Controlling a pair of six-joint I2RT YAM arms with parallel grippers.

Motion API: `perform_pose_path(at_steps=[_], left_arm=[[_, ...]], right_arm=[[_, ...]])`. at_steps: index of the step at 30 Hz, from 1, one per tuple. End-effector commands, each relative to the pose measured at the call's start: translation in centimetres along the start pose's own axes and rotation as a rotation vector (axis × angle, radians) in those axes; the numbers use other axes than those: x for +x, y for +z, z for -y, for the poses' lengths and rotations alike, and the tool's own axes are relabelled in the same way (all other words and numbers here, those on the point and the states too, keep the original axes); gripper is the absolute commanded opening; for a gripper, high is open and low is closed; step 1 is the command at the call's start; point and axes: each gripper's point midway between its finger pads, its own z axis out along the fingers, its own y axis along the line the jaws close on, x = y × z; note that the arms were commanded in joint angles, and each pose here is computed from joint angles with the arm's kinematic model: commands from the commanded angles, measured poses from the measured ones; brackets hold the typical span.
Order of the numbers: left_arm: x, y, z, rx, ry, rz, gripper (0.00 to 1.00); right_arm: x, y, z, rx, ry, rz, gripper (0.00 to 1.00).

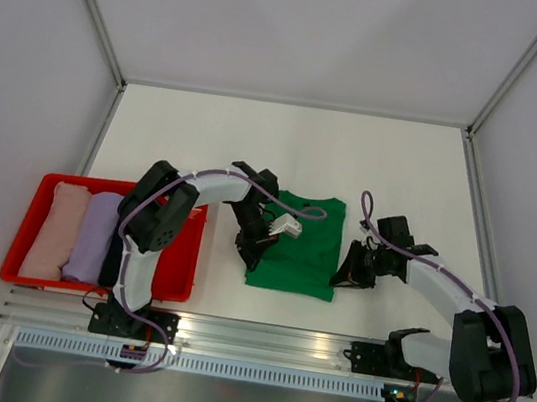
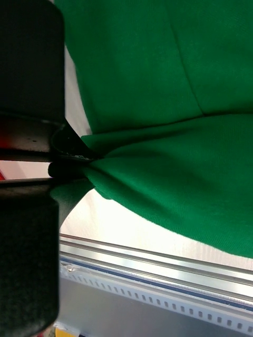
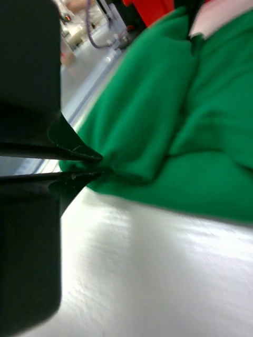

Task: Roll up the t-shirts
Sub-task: Roll the tshirt

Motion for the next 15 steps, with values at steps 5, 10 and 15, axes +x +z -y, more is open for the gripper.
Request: perform_pose_path(at_steps=[5, 10, 15], left_arm=[[-1.7, -0.6, -1.2, 0.003, -0.012, 0.048, 0.05], [-1.6, -0.6, -2.0, 0.011, -0.050, 0.062, 0.06], [-1.5, -0.8, -2.6, 0.011, -0.076, 0.068, 0.06]], right_arm=[[-6.3, -2.8, -0.6, 0.095, -0.178, 0.231, 0.51], [-5.8, -3.6, -2.7, 0.028, -0.352, 0.319, 0.58], [-4.8, -1.9, -3.8, -0.028, -0.389, 0.298, 0.60]])
